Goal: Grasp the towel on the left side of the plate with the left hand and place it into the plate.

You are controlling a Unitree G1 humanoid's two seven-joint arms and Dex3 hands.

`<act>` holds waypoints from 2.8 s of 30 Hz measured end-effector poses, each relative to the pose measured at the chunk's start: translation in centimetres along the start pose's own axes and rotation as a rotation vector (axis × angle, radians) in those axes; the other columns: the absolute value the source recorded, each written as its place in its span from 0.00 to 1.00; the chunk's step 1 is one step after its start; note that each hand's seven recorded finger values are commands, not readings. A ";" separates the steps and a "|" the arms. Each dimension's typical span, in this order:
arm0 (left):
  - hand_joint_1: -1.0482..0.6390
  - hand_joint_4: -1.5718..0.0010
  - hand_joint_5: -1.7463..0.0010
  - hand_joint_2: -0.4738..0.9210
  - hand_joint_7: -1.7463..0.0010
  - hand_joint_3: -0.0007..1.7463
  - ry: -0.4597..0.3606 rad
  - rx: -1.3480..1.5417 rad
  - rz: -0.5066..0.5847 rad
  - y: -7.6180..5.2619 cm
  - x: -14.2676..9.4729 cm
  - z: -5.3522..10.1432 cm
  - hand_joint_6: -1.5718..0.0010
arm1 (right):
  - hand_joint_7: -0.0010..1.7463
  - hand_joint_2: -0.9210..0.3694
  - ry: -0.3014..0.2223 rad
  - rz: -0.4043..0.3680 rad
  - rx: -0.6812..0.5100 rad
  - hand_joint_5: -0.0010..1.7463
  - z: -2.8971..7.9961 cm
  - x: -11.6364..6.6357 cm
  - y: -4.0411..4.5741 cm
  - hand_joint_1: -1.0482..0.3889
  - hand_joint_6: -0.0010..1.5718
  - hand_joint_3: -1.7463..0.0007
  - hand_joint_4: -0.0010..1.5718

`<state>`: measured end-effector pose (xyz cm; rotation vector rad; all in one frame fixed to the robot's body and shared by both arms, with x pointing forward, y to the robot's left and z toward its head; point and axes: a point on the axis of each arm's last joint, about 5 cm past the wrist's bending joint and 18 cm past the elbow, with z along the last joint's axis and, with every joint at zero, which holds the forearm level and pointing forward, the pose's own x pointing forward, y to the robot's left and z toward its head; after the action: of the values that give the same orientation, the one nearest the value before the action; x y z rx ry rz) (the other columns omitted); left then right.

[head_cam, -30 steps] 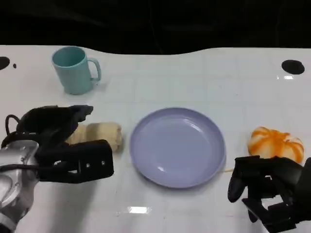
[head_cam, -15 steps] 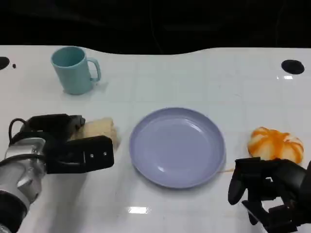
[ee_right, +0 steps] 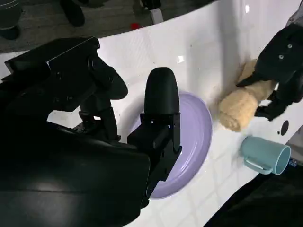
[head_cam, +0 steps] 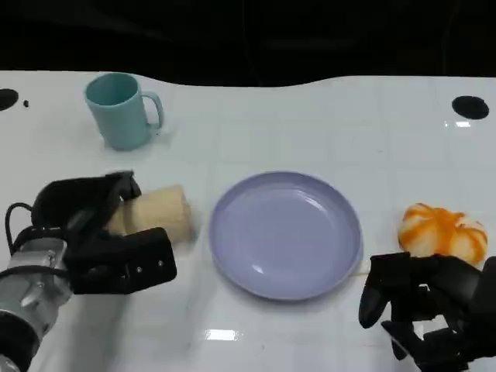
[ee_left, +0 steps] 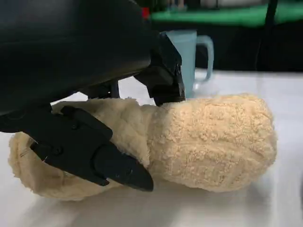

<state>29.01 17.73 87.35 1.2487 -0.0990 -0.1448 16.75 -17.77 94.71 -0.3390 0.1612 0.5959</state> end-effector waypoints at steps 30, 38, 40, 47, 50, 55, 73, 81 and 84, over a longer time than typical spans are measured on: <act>0.50 0.45 0.00 0.73 0.00 0.49 -0.363 -0.197 0.000 3.0 1.4 11.2 0.59 | 0.83 0.24 0.010 -0.016 0.006 0.96 0.3 0.4 -0.14 0.78 0.43 0.40 0.44; 0.52 0.45 0.00 0.70 0.01 0.59 -0.368 -0.214 -0.103 1.4 0.7 12.4 0.58 | 0.82 0.25 0.009 -0.015 -0.001 0.96 0.3 0.2 -0.10 0.77 0.43 0.39 0.44; 0.52 0.49 0.00 0.68 0.16 0.59 -0.371 -0.226 -0.110 1.2 0.6 12.6 0.57 | 0.82 0.25 0.007 -0.014 -0.003 0.96 0.4 0.1 -0.11 0.77 0.43 0.39 0.44; 0.38 0.77 0.62 0.99 0.96 0.09 -0.364 -0.263 -0.244 1.5 0.5 12.9 0.66 | 0.82 0.25 0.002 -0.005 -0.003 0.96 0.4 0.0 -0.15 0.76 0.43 0.39 0.44; 0.29 0.87 0.71 1.00 1.00 0.07 -0.382 -0.247 -0.260 2.0 0.5 12.6 0.80 | 0.81 0.25 0.002 0.000 -0.002 0.95 0.4 0.0 -0.16 0.76 0.43 0.39 0.44; 0.19 0.94 0.73 1.00 1.00 0.08 -0.407 -0.172 -0.236 3.0 0.3 12.2 0.87 | 0.82 0.25 0.006 0.000 -0.001 0.96 0.3 0.0 -0.17 0.77 0.44 0.39 0.45; 0.25 0.81 0.64 1.00 0.97 0.09 -0.386 -0.305 -0.253 6.3 -2.6 8.3 0.79 | 0.81 0.25 0.016 -0.007 0.007 0.96 0.1 -0.1 -0.39 0.77 0.43 0.39 0.44; 0.46 0.57 0.51 1.00 0.85 0.10 -0.348 -0.701 -0.229 7.4 -5.0 6.3 0.50 | 0.81 0.25 0.017 -0.007 0.005 0.95 0.1 -0.1 -0.41 0.77 0.43 0.39 0.44; 0.52 0.52 0.39 0.99 0.78 0.17 -0.311 -0.881 -0.217 7.4 -5.9 5.8 0.39 | 0.81 0.25 0.018 -0.007 0.006 0.95 0.1 -0.1 -0.42 0.77 0.43 0.39 0.44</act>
<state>22.67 15.51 96.21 0.3463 -0.1473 -0.5108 16.93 -18.11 94.89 -0.3390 0.1792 0.5853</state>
